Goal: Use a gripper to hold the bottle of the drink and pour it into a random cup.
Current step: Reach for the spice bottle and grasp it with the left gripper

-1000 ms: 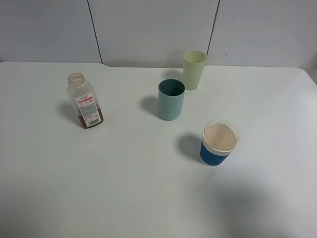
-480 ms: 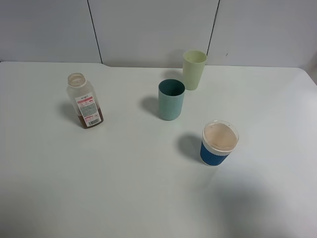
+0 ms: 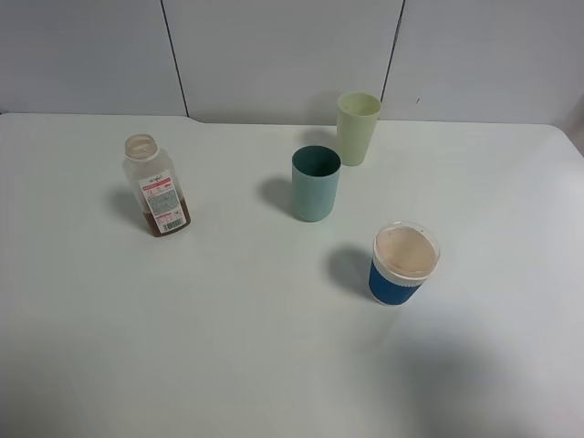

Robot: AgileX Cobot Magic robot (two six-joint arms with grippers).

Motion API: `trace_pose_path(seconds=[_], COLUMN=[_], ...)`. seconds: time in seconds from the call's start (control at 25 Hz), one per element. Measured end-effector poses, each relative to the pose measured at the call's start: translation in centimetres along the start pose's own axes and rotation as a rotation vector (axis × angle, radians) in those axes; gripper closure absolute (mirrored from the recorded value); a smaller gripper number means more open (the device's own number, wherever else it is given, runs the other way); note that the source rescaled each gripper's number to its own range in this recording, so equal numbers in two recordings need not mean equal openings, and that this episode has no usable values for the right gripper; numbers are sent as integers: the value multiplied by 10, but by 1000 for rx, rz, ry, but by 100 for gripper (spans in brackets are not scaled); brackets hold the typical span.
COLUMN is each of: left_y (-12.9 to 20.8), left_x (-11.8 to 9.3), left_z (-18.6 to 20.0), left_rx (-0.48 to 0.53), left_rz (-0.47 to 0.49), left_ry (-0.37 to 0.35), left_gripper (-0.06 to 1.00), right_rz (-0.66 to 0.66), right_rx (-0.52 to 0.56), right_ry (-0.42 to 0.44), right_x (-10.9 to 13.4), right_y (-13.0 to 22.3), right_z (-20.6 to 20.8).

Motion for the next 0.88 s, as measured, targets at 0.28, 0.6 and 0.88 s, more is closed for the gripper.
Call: trace_pose_path(seconds=[0.28, 0.6, 0.88], left_y=[0, 0, -23], left_x=[0, 0, -5], left_z=[0, -2, -21], left_rx=[0, 13, 58], left_rz=[0, 0, -2], left_ry=[0, -3, -13], left_gripper=[-4, -4, -4], right_rz=[0, 0, 0], right_rx=[0, 0, 0], right_ry=[0, 0, 0], right_x=[0, 0, 0], right_y=[0, 0, 0], right_z=[0, 0, 0])
Point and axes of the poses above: a point on each arm's last joint axis where the gripper is mounted, z pointing back along that axis away from the gripper, x along the wrist's bending axis when the last joint is at zero, y = z × x, the point moved 4 cm from there along -z, pointing out along that axis toward the gripper, and after that the axes turned 11 degrees about z, right-handed, at the moved point
